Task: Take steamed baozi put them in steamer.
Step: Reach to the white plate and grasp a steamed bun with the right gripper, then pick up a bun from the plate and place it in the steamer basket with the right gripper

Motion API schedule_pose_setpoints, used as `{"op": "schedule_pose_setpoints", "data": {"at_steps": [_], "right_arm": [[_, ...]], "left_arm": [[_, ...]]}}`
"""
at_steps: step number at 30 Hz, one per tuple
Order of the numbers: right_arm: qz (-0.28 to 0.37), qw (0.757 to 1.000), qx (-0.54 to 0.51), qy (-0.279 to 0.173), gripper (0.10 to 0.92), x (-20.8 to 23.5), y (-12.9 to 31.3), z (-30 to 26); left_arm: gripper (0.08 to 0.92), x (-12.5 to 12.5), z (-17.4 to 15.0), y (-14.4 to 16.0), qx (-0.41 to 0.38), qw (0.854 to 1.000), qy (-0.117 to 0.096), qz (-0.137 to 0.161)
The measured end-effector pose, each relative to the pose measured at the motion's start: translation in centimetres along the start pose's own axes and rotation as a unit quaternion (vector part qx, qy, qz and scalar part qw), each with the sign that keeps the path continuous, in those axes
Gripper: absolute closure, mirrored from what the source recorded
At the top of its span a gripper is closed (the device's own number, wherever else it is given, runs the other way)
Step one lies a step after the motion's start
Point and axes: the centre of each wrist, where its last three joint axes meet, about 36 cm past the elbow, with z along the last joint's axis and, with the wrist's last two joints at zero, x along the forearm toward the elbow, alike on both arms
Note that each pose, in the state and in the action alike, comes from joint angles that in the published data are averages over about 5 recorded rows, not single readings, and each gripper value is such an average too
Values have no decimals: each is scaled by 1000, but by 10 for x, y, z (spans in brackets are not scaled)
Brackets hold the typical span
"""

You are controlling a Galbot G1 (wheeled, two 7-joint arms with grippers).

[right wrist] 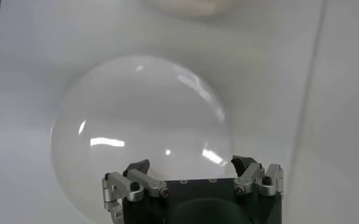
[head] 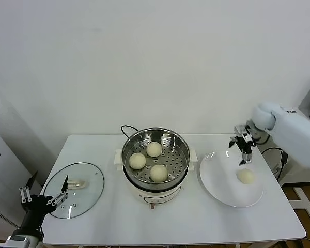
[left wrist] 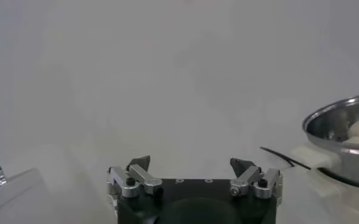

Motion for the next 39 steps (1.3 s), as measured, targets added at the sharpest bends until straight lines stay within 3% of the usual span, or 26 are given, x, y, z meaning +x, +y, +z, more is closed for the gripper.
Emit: {"op": "schedule_pose_setpoints", "data": {"at_steps": [21,32,39], "right_arm": [[-13,997,-68,23,220,-83,45,44],[-12,996,-75,37,507,-86,47,49],[2,997,-81,20,661,-58,31,39]], "left_arm": [[177,5,3,1,-6,1000,10,3],[177,6,4,3,-7,1000,10,0],[177,7,4,6,-6,1000,9,-5]]}}
